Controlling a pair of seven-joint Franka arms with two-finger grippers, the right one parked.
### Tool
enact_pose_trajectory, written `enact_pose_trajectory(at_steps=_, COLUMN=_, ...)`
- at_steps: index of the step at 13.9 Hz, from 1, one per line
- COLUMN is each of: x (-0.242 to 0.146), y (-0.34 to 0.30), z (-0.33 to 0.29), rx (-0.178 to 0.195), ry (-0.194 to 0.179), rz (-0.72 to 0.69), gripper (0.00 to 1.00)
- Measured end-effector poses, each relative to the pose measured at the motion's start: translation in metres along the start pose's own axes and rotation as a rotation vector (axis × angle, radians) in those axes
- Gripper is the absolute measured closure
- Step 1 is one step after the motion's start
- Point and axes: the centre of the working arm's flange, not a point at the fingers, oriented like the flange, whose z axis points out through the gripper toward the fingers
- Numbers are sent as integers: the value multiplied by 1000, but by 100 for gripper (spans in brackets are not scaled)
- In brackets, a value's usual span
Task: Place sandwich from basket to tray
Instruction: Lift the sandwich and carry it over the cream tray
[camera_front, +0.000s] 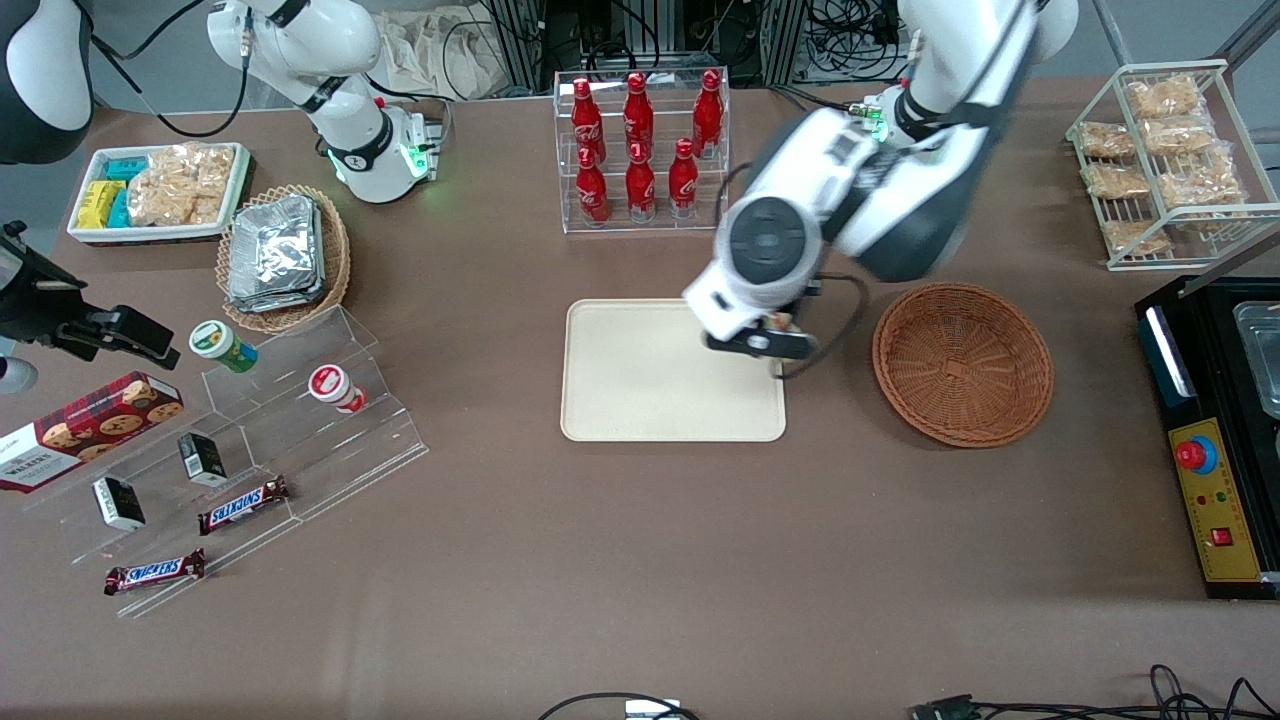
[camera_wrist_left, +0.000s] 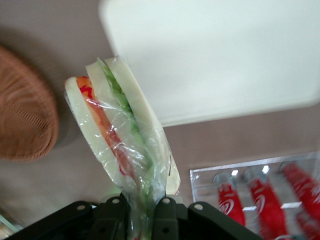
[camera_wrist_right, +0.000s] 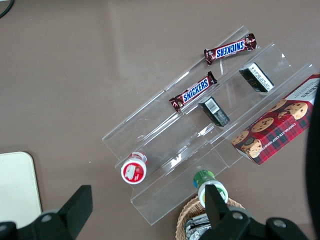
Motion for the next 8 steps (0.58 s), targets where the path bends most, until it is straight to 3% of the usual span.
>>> enact_pose_trajectory(at_steps=3, x=24, y=26, z=57, rx=138, ry=-4, rz=239, gripper=81)
enact_pose_trajectory(at_steps=4, x=32, y=26, z=75, rx=161, ry=-2, rz=281, gripper=81)
enact_pose_trajectory(at_steps=8, x=48, y=16, z=120, rx=167, ry=12, rz=321, gripper=81)
